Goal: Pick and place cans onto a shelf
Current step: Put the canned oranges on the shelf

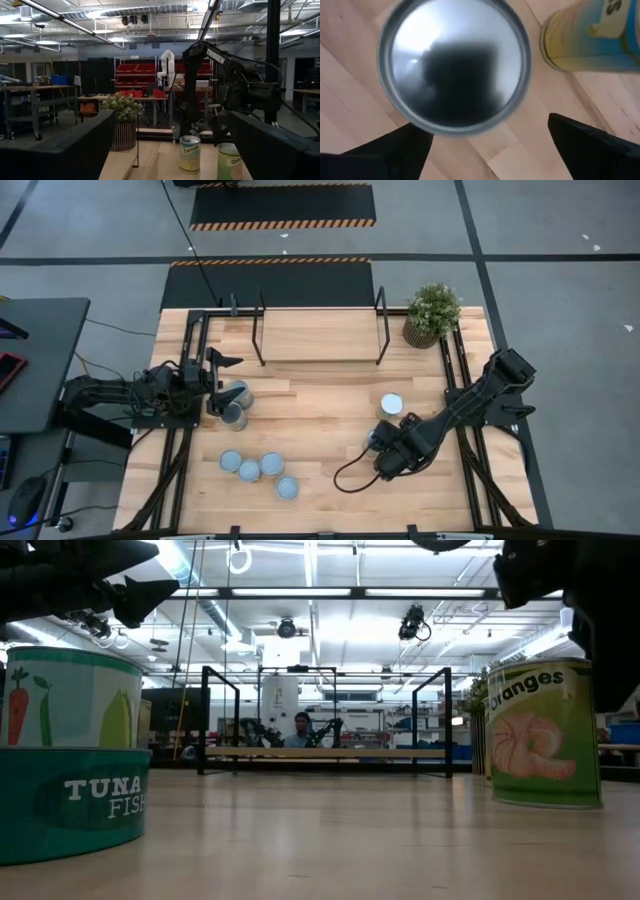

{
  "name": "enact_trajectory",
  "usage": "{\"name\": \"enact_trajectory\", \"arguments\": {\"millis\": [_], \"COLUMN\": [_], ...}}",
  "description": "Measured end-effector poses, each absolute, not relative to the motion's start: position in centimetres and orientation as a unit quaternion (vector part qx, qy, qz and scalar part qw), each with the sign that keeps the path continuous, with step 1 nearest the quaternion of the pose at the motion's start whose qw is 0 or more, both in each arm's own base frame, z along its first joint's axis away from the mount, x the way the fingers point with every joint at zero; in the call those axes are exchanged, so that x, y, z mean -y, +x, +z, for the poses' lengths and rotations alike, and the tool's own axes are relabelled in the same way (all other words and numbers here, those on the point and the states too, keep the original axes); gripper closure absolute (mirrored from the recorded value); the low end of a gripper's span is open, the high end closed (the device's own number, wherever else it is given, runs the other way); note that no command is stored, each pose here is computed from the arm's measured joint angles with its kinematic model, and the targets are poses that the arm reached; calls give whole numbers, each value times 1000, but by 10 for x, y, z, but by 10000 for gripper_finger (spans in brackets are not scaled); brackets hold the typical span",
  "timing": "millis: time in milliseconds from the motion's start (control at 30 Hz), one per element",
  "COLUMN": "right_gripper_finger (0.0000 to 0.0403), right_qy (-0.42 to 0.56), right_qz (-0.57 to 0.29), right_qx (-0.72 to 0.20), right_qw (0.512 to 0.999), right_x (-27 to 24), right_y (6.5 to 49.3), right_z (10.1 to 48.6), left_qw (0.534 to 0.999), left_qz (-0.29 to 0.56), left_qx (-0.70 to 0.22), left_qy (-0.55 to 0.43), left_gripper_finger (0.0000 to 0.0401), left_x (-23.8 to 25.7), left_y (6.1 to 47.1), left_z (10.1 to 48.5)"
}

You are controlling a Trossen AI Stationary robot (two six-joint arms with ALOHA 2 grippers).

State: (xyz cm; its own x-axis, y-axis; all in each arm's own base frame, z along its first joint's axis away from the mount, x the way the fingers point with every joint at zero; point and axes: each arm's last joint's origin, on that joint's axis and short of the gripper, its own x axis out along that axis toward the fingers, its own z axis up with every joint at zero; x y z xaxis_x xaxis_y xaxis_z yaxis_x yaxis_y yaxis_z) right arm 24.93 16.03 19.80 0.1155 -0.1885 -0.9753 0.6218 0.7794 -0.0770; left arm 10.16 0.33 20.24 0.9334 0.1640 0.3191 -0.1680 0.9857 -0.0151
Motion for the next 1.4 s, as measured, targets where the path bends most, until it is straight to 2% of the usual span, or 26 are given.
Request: {"name": "enact_trajectory", "arguments": {"millis": [233,500,933,1233,1400], "right_gripper_finger": [6,9,80,77,77], "right_qy": [177,181,186,133,77], "right_qz": [-257,-272,-252,-184,-120], "right_qx": [-574,-554,-562,-575,-579], "right_qw": [757,765,766,786,803], "right_x": [-158,-146,-130,-111,-88], "right_y": [261,270,283,296,314], "right_z": [198,199,200,202,220], "left_qw": [983,985,985,985,985], "left_qz": [84,83,81,81,81], "left_qx": [162,153,152,153,152], "left_qy": [2,-2,-11,-14,-13], "left_gripper_finger": [14,14,14,14,14], "left_x": [-3,-3,-3,-3,-3], "left_y": [102,102,102,102,102], "left_z": [202,201,200,200,200]}}
